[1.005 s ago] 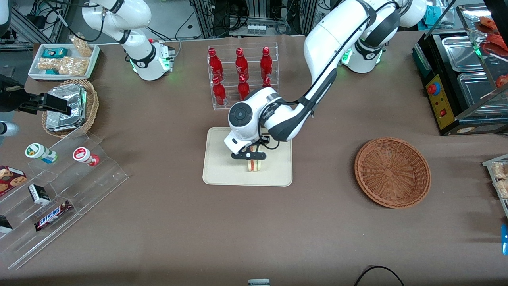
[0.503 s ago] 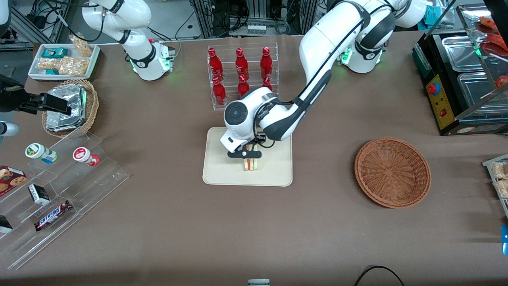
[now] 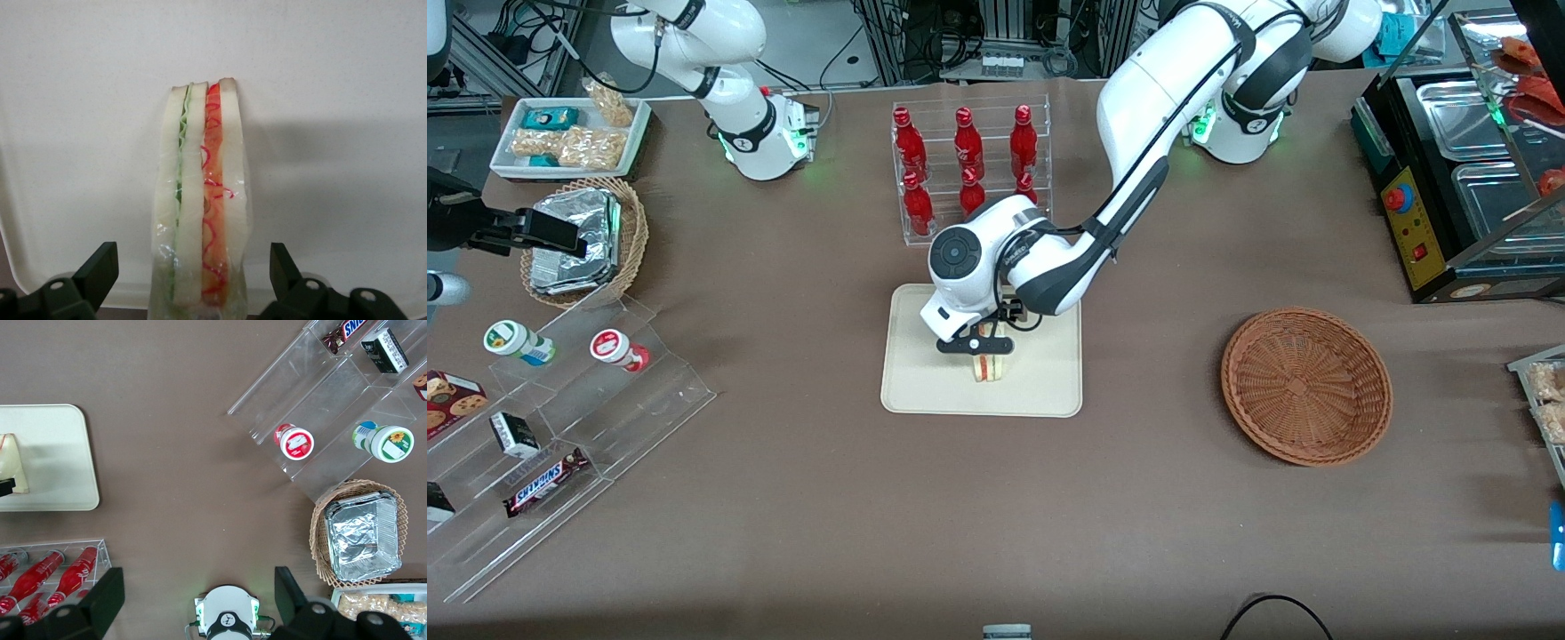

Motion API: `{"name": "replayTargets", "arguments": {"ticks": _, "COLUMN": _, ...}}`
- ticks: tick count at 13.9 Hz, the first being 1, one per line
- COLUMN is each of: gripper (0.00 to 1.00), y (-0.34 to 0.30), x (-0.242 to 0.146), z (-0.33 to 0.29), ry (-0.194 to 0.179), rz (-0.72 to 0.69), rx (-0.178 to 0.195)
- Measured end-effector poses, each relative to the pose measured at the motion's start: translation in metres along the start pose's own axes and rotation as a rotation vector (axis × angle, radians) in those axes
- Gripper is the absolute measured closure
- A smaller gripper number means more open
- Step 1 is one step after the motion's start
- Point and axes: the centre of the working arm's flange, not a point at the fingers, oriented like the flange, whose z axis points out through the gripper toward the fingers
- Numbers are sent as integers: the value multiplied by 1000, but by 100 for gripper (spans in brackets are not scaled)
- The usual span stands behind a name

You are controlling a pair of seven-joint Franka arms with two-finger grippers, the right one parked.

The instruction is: Place sandwich from basket to tray

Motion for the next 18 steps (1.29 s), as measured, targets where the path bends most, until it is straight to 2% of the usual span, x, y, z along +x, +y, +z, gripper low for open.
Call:
{"name": "replayTargets", "arguments": {"ticks": 6, "gripper": 0, "y": -9, "x": 14, "z": -16, "ry": 20, "rz": -22, "rx": -1}}
{"name": "replayTargets", "arguments": {"ticks": 11, "gripper": 0, "y": -86, "x": 67, "z": -91, "ry": 46, "rz": -74, "rx": 4}}
{"name": "replayTargets", "arguments": {"ticks": 13, "gripper": 0, "y": -128, "x": 81, "z": -126, "ry": 36, "rz": -48, "rx": 25}}
{"name": "replayTargets", "arguments": {"ticks": 16, "gripper": 0, "y": -200, "x": 91, "z": -176, "ry": 10, "rz": 22, "rx": 92}}
{"name": "replayTargets", "arguments": {"ticks": 18, "gripper": 0, "y": -275, "x": 104, "z": -213, "ry": 2, "rz": 26, "rx": 98}}
